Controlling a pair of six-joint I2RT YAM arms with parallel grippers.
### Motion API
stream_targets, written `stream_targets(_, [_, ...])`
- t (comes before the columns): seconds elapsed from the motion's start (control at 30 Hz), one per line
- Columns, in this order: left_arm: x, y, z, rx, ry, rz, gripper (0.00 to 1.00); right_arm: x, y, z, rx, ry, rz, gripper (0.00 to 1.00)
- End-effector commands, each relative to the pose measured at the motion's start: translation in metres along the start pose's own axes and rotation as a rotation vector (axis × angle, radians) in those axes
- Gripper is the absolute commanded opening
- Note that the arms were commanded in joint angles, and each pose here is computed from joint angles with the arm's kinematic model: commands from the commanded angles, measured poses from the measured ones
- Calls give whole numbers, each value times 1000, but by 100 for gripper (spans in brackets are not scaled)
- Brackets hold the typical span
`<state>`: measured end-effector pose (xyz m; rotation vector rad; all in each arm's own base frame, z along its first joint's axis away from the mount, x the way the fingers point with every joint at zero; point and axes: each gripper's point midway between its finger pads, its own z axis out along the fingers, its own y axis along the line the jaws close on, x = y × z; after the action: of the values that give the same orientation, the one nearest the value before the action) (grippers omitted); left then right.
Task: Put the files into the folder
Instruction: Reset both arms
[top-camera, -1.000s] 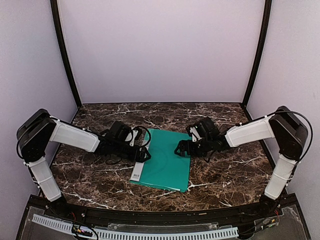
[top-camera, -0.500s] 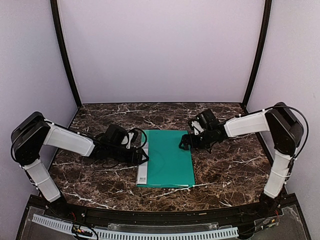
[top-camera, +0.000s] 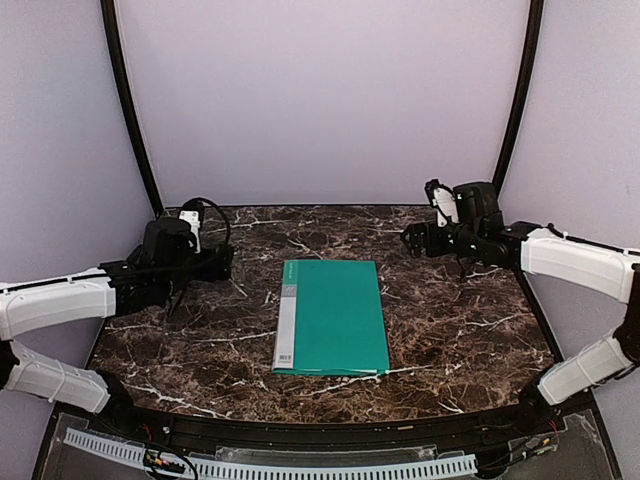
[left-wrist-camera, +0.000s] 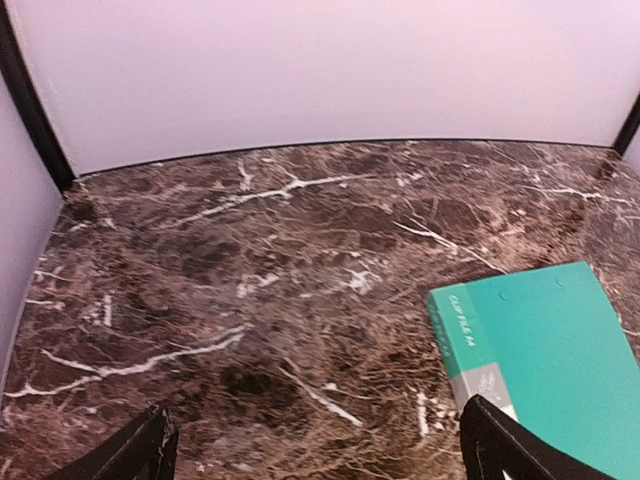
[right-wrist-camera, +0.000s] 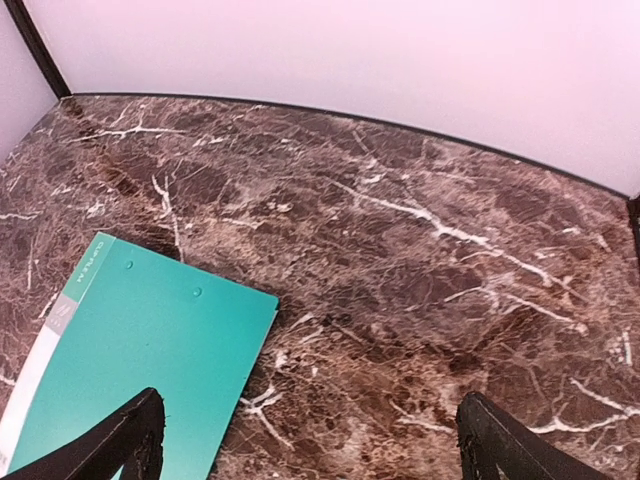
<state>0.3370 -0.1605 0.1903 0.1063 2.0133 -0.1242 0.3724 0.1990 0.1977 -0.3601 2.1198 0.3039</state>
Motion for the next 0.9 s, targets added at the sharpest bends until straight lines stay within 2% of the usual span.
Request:
stream_targets(0.0, [-8,44,-11,-166,-60,63,99,-14,-23,-17,124,-92,-57,99])
stream_targets(0.17, [-22,57,-28,-179,-170,72,99,-22,-23,-34,115,-139,-97,99])
stream_targets(0.37, [-22,46,-42,-63,-240,72,99,-20,-16,-58,57,-260,-111,99])
stream_targets(0.5, [-22,50,-49,-64,-254,36,99,-13,-20,-62,73,-256,-123,99])
stream_targets(0.87, [-22,42,-47,-24,-242,48,99,-6,-16,-65,49,-251,-136,99])
